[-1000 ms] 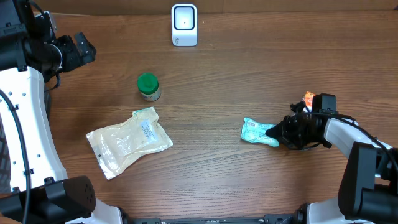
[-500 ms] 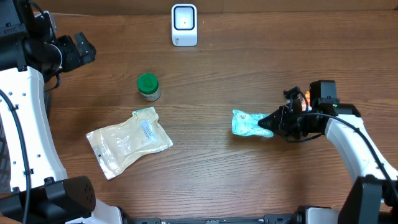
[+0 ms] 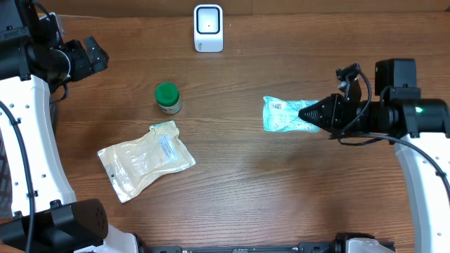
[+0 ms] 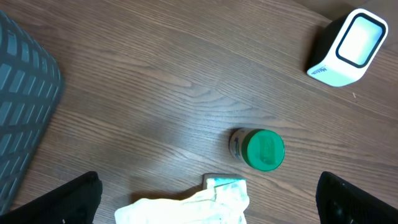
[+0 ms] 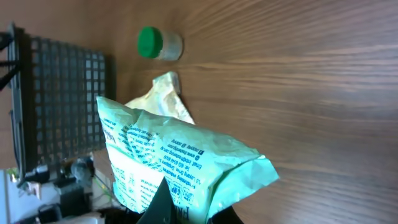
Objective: Scan the item barcode
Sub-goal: 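Lift the wipes pack and hold it over the scanner window, then move the wipes pack away from the scanner toward the right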
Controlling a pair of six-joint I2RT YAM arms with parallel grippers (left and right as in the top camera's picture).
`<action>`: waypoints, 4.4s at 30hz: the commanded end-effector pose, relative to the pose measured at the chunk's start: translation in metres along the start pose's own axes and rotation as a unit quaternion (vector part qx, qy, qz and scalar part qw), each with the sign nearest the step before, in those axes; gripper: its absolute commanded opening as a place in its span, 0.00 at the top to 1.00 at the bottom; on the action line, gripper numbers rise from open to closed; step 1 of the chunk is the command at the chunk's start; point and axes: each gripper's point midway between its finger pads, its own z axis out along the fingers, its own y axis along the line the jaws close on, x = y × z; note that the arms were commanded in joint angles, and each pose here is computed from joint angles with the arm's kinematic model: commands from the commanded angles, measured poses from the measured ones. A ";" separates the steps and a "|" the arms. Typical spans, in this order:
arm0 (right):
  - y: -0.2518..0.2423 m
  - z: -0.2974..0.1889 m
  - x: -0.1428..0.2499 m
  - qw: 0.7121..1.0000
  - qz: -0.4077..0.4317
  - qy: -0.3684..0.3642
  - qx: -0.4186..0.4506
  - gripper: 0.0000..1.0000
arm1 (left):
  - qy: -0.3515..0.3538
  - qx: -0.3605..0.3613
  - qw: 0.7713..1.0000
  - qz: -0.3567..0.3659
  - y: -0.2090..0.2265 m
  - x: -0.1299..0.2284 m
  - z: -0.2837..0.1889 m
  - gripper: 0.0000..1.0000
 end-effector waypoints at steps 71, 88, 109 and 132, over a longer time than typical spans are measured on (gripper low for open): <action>0.075 0.275 -0.281 0.565 -0.601 -0.323 0.464 0.96 | -0.003 0.006 1.000 -0.005 -0.003 -0.001 -0.002 0.00; 0.117 0.212 -0.283 0.619 -0.546 -0.359 0.435 0.96 | -0.003 0.006 1.000 -0.005 -0.003 -0.001 -0.002 0.00; 0.063 0.060 -0.164 0.931 -0.232 -0.143 0.242 0.96 | -0.003 0.006 1.000 -0.005 -0.003 -0.001 -0.002 0.00; -0.228 0.038 -0.085 0.936 0.211 -0.032 0.279 0.94 | -0.003 0.006 1.000 -0.005 -0.003 -0.001 -0.002 0.00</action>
